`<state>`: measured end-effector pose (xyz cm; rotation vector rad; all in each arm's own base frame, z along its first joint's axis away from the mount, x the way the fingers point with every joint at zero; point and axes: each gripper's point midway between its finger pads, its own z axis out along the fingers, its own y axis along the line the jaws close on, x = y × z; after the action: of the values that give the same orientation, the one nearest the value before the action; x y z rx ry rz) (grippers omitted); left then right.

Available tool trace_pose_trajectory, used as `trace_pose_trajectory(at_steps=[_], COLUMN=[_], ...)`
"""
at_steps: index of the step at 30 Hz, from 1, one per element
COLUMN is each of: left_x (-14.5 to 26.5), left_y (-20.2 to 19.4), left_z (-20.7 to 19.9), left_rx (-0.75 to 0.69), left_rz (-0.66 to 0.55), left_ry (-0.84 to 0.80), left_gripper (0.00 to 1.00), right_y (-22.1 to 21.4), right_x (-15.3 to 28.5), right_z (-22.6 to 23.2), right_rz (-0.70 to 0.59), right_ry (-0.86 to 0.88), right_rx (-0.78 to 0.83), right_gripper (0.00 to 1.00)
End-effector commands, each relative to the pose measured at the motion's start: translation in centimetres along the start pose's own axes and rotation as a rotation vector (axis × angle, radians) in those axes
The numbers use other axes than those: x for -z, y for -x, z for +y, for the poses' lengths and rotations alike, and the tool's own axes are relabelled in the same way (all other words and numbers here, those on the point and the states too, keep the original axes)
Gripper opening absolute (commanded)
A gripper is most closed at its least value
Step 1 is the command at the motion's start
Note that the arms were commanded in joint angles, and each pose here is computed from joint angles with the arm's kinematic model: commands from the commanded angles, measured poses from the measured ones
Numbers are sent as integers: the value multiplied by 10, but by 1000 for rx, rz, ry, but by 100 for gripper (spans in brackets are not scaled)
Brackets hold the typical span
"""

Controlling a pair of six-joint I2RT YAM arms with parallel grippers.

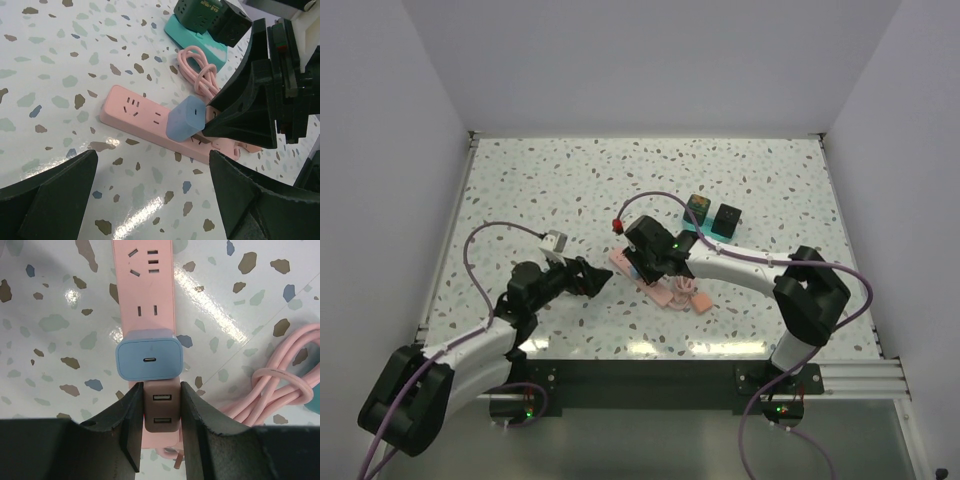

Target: Insert the plug

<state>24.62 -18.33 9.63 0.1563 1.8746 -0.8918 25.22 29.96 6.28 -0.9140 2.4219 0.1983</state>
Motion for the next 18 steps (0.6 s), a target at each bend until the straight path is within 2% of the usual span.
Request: trace_pose_trajectory(at_steps=[1, 5, 9, 10, 11, 13, 18], left_x=[3, 1, -8, -11, -14, -17, -3], left_y=[16, 24, 29, 27, 32, 34, 48], left_z=[-7, -8, -7, -5, -7, -2, 36], left_rx=[-61, -83, -90, -88, -92, -89, -48], left_rz=[-66, -95, -93, -82, -89, -86, -156], left_ry=[-38, -41, -38, -35, -36, -7, 239], left_gripper=[98, 98, 98, 97, 96, 95, 95], right_y=[-41, -25, -10, -4, 7, 11, 24], right_x=[-25, -10, 19, 25, 41, 52, 96], right_z=[15, 10, 6, 6, 5, 1, -2], right_rz=[135, 82, -21, -54, -113, -164, -333], right_ry=[56, 28, 28, 32, 39, 35, 73], right_rx=[47, 42, 7, -5, -16, -34, -61], right_gripper=[0, 2, 27, 42, 48, 50, 56])
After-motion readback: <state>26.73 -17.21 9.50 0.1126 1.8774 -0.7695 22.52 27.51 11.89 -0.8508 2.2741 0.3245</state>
